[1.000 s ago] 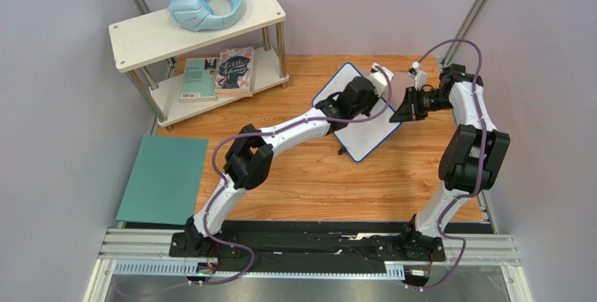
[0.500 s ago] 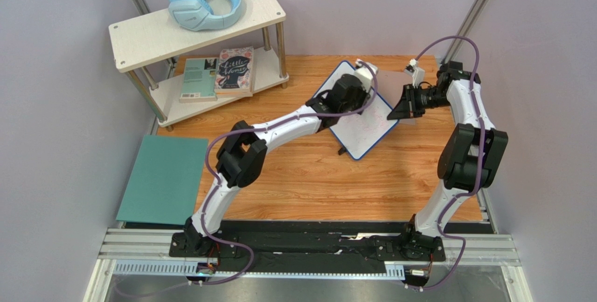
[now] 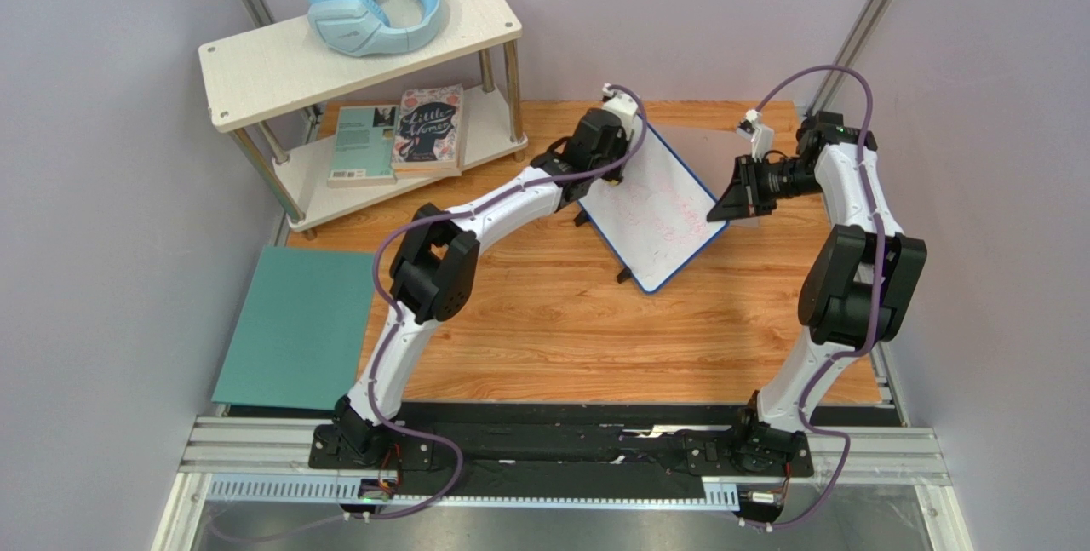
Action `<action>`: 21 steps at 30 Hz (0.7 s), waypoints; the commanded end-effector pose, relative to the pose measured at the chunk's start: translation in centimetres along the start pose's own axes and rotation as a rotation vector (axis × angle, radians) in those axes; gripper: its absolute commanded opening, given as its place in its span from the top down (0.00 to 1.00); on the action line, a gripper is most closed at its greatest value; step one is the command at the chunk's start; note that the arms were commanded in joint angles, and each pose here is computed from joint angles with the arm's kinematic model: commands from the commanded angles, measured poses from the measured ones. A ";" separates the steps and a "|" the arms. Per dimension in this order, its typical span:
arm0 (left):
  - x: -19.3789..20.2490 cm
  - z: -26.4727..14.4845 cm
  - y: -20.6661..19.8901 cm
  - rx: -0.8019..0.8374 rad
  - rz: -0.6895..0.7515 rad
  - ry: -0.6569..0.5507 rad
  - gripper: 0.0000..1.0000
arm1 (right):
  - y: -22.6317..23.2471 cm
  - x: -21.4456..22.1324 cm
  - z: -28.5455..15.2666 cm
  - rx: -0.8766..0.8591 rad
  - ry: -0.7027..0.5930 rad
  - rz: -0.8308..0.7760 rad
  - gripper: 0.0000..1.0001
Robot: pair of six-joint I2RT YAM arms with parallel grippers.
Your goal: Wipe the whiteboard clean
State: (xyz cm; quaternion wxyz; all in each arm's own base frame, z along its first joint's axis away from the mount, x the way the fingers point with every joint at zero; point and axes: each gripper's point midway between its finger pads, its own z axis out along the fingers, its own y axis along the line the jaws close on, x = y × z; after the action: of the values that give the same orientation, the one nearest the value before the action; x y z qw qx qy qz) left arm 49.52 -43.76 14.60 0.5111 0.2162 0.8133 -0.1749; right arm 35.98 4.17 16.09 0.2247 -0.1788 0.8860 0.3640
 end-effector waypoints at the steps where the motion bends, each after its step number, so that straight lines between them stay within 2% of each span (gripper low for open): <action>1: 0.6 -4.7 -14.4 0.323 0.188 -0.020 1.00 | -1.1 0.0 0.6 0.040 0.053 -0.157 1.00; 5: 1.6 -5.2 -15.2 0.321 0.205 -0.019 1.00 | -1.1 -0.1 0.7 0.031 0.053 -0.154 1.00; 9: 2.2 -2.9 -10.8 0.192 0.140 0.004 1.00 | -1.1 -0.1 0.7 0.030 0.054 -0.151 1.00; 15: 2.9 -0.9 -1.7 0.005 -0.132 0.065 1.00 | -1.3 0.2 0.6 0.043 0.067 -0.162 1.00; 18: 4.0 -1.1 1.5 -0.084 -0.239 0.100 1.00 | -1.2 0.4 0.5 0.045 0.071 -0.163 1.00; 21: 4.7 -1.1 2.2 -0.100 -0.318 0.133 1.00 | -1.2 0.4 0.6 0.041 0.070 -0.163 1.00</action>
State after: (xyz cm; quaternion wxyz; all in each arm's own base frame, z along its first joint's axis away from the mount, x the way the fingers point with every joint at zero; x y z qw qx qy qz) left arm 47.85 -43.03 13.88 0.4812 0.1509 0.8374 -0.2108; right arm 36.14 4.19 15.85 0.2183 -0.1778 0.8835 0.3744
